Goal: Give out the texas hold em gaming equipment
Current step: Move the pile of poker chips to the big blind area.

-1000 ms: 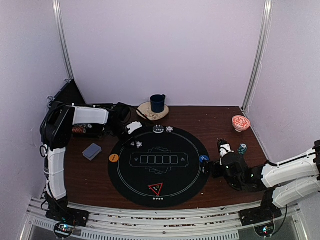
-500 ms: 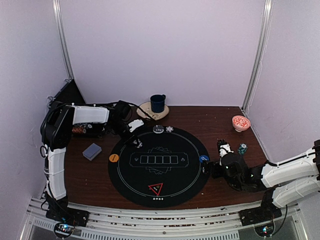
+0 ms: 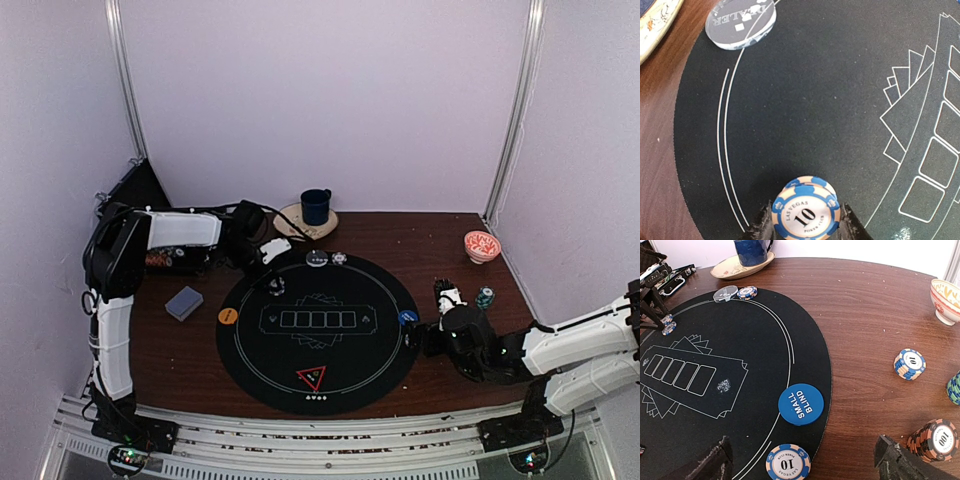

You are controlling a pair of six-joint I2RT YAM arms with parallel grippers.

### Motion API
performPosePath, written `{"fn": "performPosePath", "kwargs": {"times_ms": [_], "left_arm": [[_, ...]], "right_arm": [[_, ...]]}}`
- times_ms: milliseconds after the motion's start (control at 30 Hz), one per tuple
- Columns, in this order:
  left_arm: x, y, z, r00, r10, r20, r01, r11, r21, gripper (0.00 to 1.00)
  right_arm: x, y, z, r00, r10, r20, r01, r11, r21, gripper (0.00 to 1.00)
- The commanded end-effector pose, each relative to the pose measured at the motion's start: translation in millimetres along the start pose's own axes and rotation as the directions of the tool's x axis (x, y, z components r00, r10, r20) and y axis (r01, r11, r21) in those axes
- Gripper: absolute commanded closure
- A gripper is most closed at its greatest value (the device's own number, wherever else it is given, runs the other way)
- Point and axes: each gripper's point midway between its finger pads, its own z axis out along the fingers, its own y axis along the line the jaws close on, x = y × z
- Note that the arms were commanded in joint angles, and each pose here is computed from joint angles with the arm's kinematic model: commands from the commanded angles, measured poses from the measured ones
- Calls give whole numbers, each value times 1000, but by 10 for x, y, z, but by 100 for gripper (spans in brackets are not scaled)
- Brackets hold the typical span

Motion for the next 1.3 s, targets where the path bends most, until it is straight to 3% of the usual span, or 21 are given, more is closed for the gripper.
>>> {"fn": "performPosePath", "kwargs": {"times_ms": [0, 333, 433, 533, 667, 1267], "left_arm": [[-32, 28, 68, 1000, 0, 2, 0, 1000, -5, 81], [45, 11, 131, 1000, -3, -18, 3, 1000, 0, 75], [45, 15, 125, 1000, -3, -19, 3, 1000, -3, 65], [43, 13, 129, 1000, -3, -19, 3, 1000, -2, 48], [35, 13, 132, 1000, -5, -17, 5, 1000, -1, 38], [253, 55, 292, 988, -94, -123, 89, 995, -48, 37]], "right_arm": [[-50, 59, 8, 1000, -13, 3, 13, 1000, -7, 0], [-59, 60, 6, 1000, -12, 6, 12, 1000, -4, 0], [-53, 66, 8, 1000, -15, 3, 15, 1000, -4, 0], [-43, 62, 13, 1000, -17, 0, 17, 1000, -3, 0], [-37, 67, 15, 1000, -20, -3, 20, 1000, -3, 0], [-11, 85, 31, 999, -33, -15, 33, 999, 0, 0]]}}
